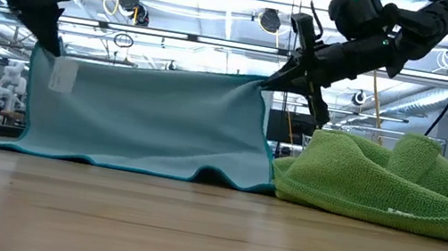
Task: Fold microfiber towels
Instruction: Fold the blue microfiber towel
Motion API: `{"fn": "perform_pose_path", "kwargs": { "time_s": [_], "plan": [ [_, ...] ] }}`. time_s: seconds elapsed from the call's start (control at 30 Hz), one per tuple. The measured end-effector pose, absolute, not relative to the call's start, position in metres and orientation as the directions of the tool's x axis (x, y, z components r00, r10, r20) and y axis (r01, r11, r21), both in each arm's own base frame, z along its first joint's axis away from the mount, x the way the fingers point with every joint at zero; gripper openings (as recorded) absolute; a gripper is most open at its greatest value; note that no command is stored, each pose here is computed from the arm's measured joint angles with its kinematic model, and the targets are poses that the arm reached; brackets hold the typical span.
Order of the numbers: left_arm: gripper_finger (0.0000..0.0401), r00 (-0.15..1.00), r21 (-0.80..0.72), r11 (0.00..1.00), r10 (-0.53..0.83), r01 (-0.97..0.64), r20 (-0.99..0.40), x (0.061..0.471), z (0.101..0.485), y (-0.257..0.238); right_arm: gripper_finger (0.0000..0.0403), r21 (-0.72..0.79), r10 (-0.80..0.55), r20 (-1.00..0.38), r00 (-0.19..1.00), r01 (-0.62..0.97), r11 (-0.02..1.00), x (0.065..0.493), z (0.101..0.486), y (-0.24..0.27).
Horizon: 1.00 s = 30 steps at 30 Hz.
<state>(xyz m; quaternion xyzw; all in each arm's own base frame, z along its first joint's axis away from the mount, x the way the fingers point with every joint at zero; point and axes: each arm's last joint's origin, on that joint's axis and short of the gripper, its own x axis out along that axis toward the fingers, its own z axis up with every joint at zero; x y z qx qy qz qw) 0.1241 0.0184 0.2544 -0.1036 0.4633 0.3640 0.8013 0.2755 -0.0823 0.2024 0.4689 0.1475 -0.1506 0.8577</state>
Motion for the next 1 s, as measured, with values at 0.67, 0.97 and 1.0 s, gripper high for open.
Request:
{"fn": "perform_pose_path", "kwargs": {
  "time_s": [0.67,0.97,1.0],
  "plan": [
    [0.0012,0.316,-0.044,0.707,0.259,-0.706,-0.912,0.124,0.242,0.012,0.0,0.744,0.003,-0.521,0.854,0.451,0.493,0.277,0.19,-0.048],
    [0.001,0.3,-0.063,0.701,0.221,-0.711,-0.928,0.123,0.234,0.011,0.0,0.74,0.016,-0.543,0.84,0.469,0.482,0.276,0.188,-0.044],
    [0.0008,0.295,-0.062,0.701,0.217,-0.71,-0.931,0.122,0.232,0.01,0.0,0.74,0.016,-0.543,0.84,0.47,0.481,0.276,0.188,-0.044]
  ]
}}
